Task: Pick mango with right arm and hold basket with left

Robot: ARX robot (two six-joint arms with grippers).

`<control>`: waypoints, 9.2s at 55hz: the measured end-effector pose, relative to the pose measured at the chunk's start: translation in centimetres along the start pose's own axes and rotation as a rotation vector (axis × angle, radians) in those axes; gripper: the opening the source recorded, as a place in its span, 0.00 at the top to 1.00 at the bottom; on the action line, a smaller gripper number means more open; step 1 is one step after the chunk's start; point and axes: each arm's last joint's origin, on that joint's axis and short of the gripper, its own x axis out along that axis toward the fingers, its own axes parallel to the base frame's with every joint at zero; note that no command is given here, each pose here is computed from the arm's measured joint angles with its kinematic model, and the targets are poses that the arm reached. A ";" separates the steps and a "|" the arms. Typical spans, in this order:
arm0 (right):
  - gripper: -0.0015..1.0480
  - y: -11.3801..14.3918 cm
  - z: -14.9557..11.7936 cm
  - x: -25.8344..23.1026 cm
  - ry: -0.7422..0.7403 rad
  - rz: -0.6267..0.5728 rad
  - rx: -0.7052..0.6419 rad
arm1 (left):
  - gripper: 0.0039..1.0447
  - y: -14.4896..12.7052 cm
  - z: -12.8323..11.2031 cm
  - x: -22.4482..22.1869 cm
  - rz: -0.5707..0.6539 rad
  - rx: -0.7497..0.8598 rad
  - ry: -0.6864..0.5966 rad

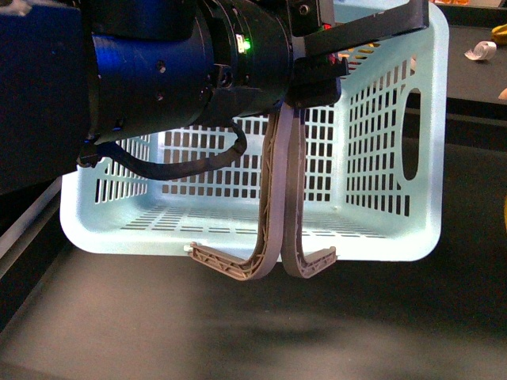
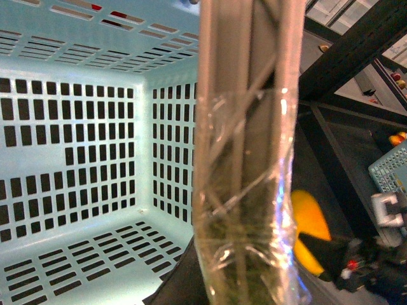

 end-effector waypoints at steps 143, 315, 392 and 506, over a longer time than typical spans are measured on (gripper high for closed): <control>0.35 6.0 -1.1 -16.5 -0.663 0.025 -0.252 | 0.94 0.1 -0.3 0.1 0.005 0.002 0.010; 0.08 6.9 -3.6 -19.2 -0.687 0.010 -0.323 | 0.94 8.3 2.9 7.7 0.634 -0.926 -0.427; 0.08 6.9 -3.6 -19.2 -0.687 0.009 -0.323 | 0.08 11.4 2.7 -8.6 0.898 -0.876 -0.549; 0.08 6.9 -3.6 -19.2 -0.687 0.010 -0.323 | 0.99 7.0 -3.0 -26.4 0.580 0.337 -0.394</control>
